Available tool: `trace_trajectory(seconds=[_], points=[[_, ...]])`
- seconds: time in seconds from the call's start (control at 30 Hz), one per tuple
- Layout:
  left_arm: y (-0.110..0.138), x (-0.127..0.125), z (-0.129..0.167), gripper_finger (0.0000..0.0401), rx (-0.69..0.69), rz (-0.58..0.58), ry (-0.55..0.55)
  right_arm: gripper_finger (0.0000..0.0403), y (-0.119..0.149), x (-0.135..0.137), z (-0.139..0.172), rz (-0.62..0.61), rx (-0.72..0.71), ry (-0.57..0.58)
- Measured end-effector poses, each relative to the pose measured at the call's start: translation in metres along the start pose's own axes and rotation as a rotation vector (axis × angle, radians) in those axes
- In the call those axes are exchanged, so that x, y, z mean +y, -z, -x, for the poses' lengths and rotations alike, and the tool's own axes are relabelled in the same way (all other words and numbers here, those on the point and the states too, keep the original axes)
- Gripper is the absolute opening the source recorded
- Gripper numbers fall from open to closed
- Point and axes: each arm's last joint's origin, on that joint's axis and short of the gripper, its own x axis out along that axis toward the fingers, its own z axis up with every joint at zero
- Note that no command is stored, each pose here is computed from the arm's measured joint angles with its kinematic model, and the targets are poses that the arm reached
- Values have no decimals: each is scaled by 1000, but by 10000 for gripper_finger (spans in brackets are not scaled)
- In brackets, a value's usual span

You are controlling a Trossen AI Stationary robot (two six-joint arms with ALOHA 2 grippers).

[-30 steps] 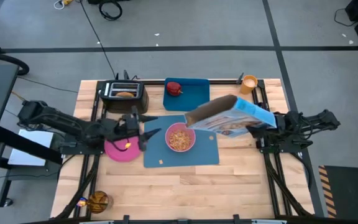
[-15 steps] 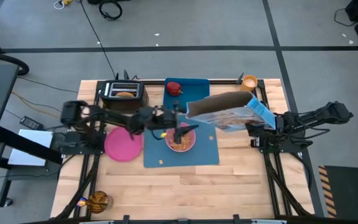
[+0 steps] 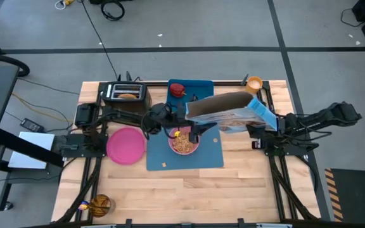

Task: Arrange a breakfast setting
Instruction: Pour the cereal from the cereal box into the pink bowl

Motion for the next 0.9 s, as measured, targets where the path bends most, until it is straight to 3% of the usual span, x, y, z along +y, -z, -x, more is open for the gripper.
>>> trace_trajectory(seconds=[0.23, 0.53, 0.73, 0.9], points=[[-8, 5, -3, 211, -55, 59, 59, 170, 3, -1, -15, -2, 69, 42], [-9, 13, -1, 75, -38, 76, 142, 273, 8, 1, -14, -3, 116, 20], [-24, 20, 0, 33, 41, 66, 138, 342, 16, 2, -6, -46, 225, 22], [-47, 20, 4, 17, 113, 14, 141, 368, 22, 3, 2, -90, 388, 29]])
